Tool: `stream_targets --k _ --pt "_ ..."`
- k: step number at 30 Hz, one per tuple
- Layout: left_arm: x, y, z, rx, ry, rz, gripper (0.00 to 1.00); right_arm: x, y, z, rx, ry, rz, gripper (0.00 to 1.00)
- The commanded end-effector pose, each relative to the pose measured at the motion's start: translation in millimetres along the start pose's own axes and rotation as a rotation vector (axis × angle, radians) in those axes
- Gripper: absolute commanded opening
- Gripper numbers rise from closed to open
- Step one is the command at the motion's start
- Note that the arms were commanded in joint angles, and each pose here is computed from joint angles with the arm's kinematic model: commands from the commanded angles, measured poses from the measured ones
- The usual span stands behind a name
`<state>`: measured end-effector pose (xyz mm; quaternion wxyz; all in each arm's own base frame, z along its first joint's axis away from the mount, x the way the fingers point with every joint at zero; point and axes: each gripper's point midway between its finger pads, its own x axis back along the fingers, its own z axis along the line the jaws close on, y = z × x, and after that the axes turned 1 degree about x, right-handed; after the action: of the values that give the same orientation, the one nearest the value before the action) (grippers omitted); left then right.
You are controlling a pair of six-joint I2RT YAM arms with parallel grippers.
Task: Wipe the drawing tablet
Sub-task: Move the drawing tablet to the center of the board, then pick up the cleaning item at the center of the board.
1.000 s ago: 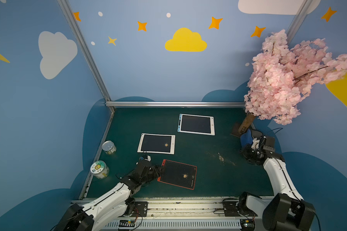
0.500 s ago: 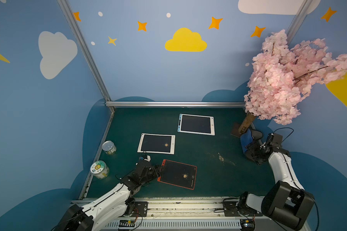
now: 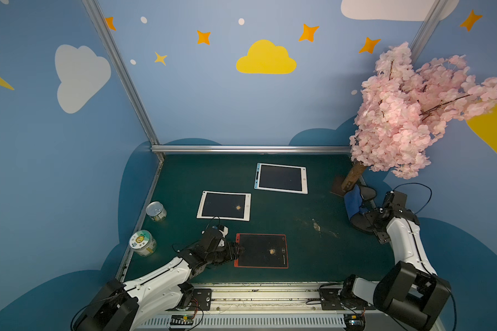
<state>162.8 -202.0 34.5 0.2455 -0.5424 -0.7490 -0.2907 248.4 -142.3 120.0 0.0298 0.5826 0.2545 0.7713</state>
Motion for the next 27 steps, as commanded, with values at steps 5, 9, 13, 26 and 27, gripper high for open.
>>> stream_targets --k 5,9,13,26,27 --pt "-2 -15 8 -0.032 0.109 0.117 0.66 -10 22 -3 -0.113 -0.1 -0.059 0.84" --pt "17 -2 -5 -0.118 0.14 0.071 0.66 -24 31 10 -0.085 -0.174 -0.019 0.85" --pt "40 23 -29 -0.184 0.08 -0.09 0.67 -48 27 47 -0.036 -0.147 0.096 0.85" --pt "62 41 -63 -0.265 -0.034 -0.172 0.68 -129 -13 109 0.093 -0.094 0.28 0.87" --pt "61 40 -63 -0.257 -0.044 -0.172 0.68 -133 -15 107 0.099 -0.113 0.296 0.86"
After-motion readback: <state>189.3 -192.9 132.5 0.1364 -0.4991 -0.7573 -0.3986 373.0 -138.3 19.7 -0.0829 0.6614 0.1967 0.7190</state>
